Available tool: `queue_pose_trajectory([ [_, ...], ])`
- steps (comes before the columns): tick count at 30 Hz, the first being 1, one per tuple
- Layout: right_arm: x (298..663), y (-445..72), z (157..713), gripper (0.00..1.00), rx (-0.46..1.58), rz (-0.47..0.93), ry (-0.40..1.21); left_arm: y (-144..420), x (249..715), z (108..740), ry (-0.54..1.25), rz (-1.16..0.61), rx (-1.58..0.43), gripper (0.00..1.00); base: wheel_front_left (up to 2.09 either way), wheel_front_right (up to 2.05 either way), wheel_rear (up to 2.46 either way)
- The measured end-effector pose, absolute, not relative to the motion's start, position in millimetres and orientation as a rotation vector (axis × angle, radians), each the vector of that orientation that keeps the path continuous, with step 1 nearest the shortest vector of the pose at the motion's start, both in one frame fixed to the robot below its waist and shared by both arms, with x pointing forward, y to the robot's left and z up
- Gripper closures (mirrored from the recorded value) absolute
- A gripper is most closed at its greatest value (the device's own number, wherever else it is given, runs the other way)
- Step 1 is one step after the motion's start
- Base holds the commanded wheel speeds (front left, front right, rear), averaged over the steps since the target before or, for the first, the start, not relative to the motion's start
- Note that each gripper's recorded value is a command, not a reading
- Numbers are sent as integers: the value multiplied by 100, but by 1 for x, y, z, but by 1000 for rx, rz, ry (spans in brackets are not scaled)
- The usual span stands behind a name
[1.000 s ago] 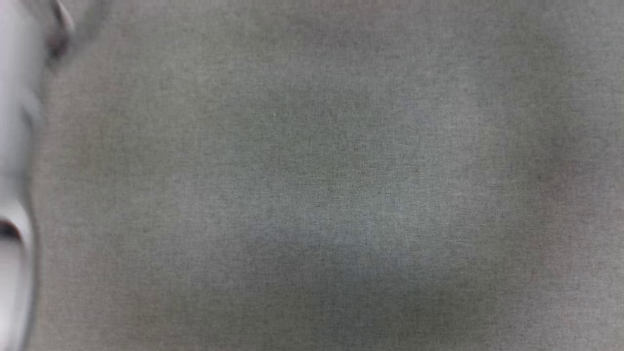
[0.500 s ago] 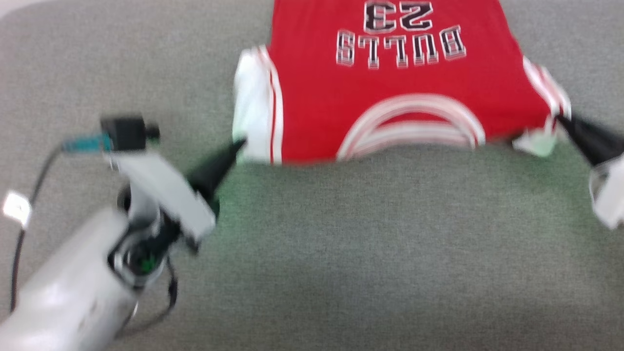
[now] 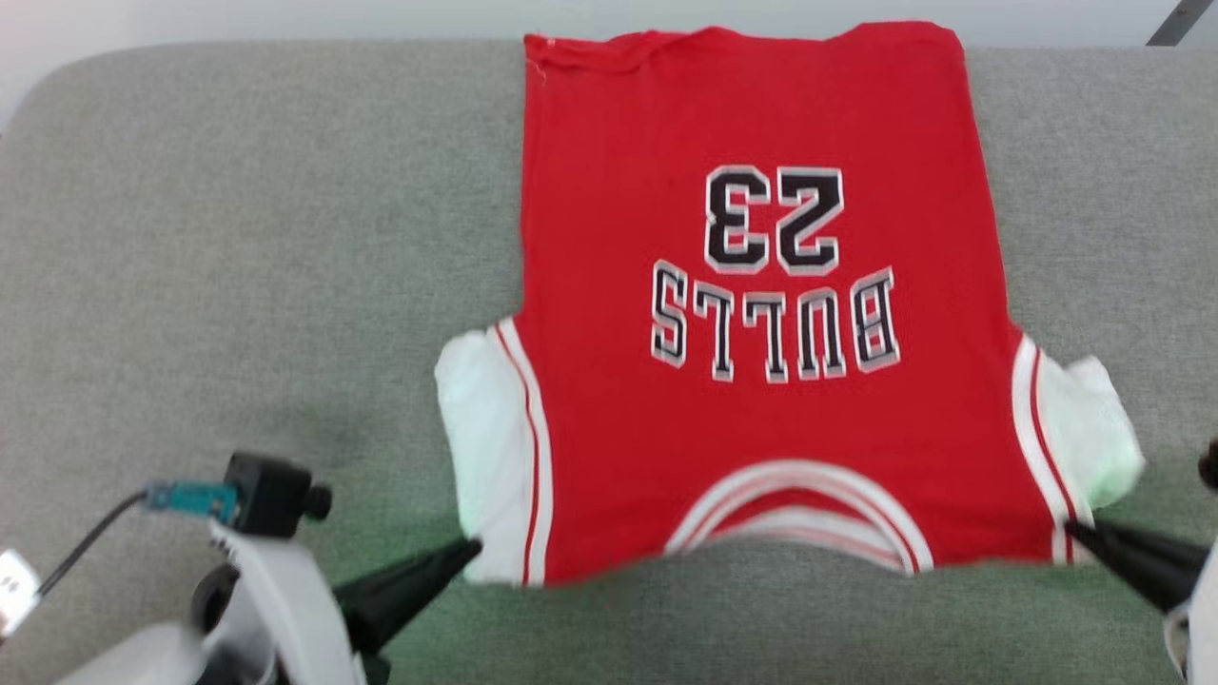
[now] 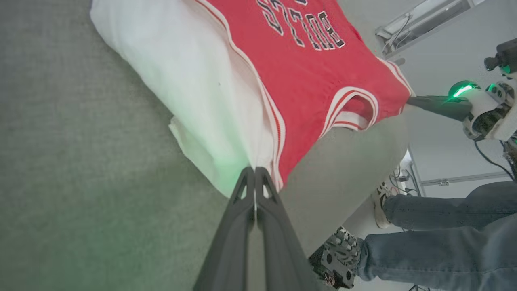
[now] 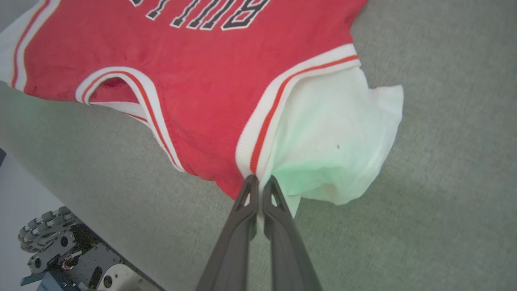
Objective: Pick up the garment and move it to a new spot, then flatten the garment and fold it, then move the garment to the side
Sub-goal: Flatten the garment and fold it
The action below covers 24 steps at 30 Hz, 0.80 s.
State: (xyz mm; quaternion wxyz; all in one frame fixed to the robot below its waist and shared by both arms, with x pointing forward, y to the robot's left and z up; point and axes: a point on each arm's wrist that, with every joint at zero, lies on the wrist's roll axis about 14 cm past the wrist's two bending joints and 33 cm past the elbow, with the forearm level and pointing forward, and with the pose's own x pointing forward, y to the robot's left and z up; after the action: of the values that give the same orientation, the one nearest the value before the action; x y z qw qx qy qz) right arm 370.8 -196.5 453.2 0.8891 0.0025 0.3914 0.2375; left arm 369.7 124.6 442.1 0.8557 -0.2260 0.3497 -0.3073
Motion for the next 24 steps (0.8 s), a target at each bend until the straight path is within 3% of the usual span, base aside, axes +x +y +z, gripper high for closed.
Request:
queue_pose_trajectory([
  [9, 329, -196, 439, 100, 23, 461, 946, 124, 343, 437, 792, -618, -508, 100, 0, 0, 0],
  [24, 325, -193, 381, 100, 15, 439, 1100, 112, 356, 383, 840, -522, -605, 100, 0, 0, 0],
])
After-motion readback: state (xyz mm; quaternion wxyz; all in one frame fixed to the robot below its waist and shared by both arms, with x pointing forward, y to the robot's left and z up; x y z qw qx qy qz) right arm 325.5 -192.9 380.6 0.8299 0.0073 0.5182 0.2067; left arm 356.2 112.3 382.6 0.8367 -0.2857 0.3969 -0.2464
